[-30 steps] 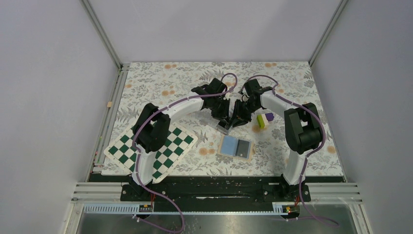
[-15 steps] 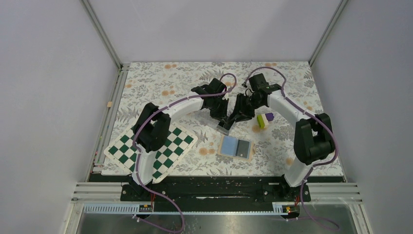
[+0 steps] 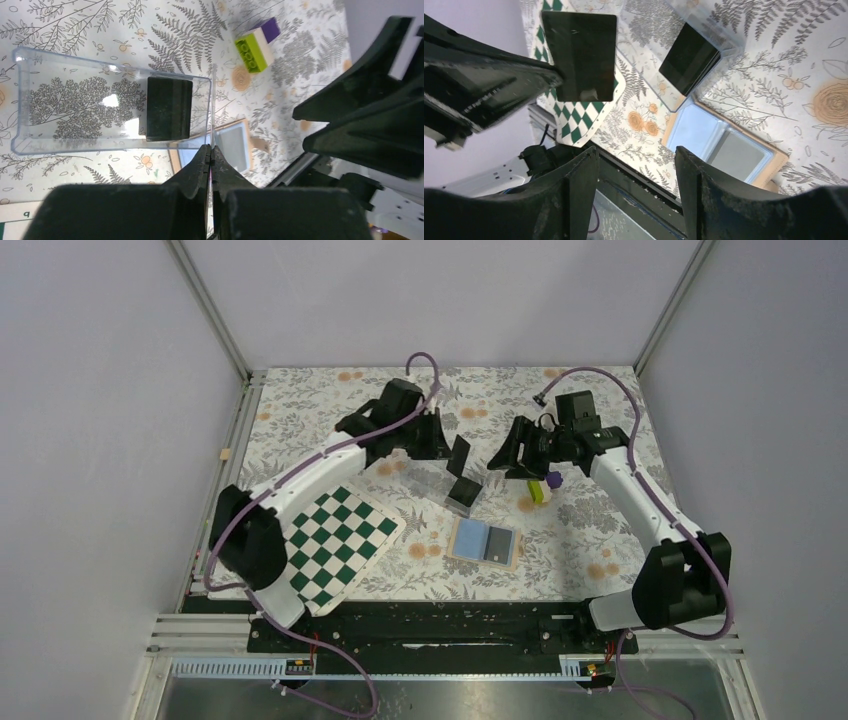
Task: Put the credit cards into the card holder
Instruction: Pick up the credit card from the storage box, then insert the credit card into the card holder.
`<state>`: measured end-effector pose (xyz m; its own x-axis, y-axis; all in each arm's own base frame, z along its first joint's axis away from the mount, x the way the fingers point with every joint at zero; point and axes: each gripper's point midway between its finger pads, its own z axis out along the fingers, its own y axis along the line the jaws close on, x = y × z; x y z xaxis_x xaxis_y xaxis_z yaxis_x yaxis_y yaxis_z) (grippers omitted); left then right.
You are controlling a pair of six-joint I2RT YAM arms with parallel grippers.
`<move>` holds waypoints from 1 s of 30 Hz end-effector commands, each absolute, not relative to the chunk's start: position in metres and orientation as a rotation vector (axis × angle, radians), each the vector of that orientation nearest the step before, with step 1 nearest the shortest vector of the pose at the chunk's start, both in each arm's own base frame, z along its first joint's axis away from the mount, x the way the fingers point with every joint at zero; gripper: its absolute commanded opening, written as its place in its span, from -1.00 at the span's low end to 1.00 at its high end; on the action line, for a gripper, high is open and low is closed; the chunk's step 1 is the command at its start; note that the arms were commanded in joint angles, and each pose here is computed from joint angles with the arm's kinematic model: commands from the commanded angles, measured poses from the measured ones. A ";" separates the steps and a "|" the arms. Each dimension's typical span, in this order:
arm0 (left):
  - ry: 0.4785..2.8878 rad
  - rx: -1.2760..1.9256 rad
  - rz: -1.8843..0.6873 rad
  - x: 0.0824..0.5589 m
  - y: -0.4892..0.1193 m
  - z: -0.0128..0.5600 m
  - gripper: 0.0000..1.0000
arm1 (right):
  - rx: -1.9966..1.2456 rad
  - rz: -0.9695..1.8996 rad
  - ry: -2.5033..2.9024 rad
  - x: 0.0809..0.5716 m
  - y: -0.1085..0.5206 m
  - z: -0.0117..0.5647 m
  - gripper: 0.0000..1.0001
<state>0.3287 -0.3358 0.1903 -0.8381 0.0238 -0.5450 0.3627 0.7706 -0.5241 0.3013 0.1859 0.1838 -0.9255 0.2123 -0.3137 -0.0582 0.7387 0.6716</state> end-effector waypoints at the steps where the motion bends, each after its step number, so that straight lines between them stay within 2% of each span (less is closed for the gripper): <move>1: 2.293 0.199 -1.122 0.324 -0.335 0.231 -1.00 | 0.055 1.219 2.443 0.293 0.199 0.212 0.28; 4: 2.211 0.184 -1.330 0.306 -0.338 0.249 -1.00 | 0.043 1.393 2.370 0.286 0.212 0.224 0.23; 9: 2.118 0.163 -1.519 0.282 -0.338 0.268 -1.00 | 0.035 1.643 2.235 0.281 0.227 0.238 0.08; 14: 2.072 0.159 -1.600 0.270 -0.337 0.281 -1.00 | 0.018 1.793 2.141 0.281 0.235 0.246 -0.02; 21: 2.037 0.150 -1.667 0.266 -0.339 0.284 -1.00 | 0.012 1.847 2.118 0.278 0.236 0.247 -0.07; 25: 2.041 0.148 -1.668 0.265 -0.339 0.281 -1.00 | 0.007 1.911 2.071 0.276 0.238 0.255 -0.35; 30: 2.051 0.141 -1.658 0.266 -0.338 0.277 -1.00 | 0.004 1.955 2.038 0.273 0.239 0.260 -1.00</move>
<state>0.2700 -0.3377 0.2551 -0.8966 -0.2168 -0.3862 0.3103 0.3147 -0.8971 0.2785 0.2371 0.2419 -0.9526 0.2446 -0.1809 -0.1529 0.1291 0.9798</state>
